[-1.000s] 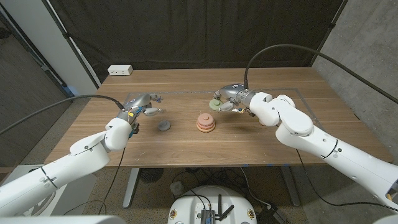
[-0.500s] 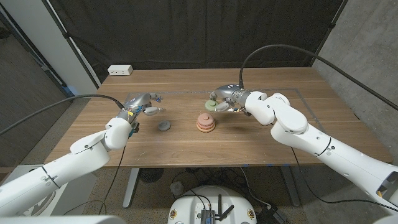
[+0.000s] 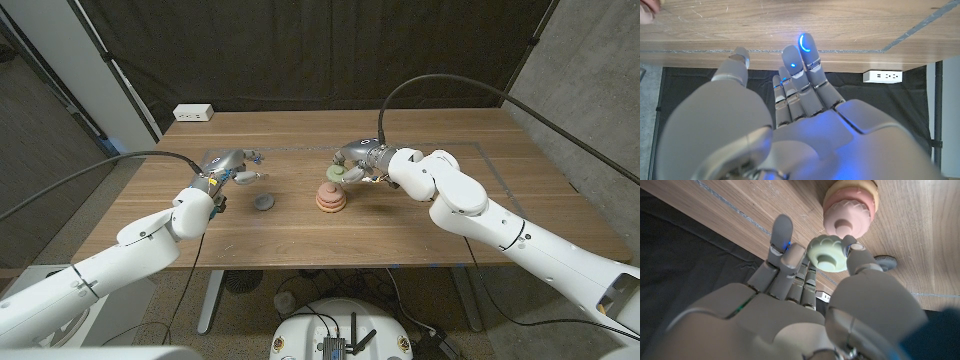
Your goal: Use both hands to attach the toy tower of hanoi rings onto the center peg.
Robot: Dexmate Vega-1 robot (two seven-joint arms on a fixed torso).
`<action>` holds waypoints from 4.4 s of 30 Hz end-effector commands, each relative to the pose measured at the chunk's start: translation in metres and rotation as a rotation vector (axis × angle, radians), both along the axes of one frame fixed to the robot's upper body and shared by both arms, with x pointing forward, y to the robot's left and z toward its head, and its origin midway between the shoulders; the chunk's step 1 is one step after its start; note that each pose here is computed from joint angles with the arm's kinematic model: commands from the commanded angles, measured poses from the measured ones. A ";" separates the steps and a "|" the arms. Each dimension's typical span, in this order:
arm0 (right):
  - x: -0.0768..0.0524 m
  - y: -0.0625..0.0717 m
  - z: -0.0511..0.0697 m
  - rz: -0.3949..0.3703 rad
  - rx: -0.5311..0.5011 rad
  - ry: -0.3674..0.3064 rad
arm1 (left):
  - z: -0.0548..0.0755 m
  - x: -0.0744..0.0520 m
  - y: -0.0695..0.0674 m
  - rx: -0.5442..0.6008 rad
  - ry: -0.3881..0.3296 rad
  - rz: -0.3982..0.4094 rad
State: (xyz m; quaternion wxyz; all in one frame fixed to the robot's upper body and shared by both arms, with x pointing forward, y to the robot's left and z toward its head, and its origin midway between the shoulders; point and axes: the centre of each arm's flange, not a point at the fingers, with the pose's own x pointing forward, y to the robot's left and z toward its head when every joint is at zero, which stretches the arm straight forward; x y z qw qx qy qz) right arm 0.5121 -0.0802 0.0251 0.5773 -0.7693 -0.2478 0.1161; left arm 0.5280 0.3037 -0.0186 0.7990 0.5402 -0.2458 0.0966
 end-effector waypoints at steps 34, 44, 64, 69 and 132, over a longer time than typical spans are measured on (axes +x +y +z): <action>0.020 0.023 -0.018 -0.025 -0.101 0.047 | -0.005 -0.014 -0.006 -0.030 -0.024 0.009; 0.024 0.024 -0.023 -0.036 -0.118 0.067 | -0.010 -0.016 -0.003 -0.041 -0.016 0.016; 0.026 0.030 -0.027 -0.036 -0.131 0.066 | -0.014 -0.016 -0.001 -0.045 -0.012 0.018; 0.024 0.034 -0.027 -0.035 -0.146 0.052 | -0.015 -0.016 0.000 -0.047 -0.010 0.017; 0.028 0.029 -0.025 -0.112 -0.229 0.044 | -0.016 -0.014 -0.003 -0.044 -0.008 0.014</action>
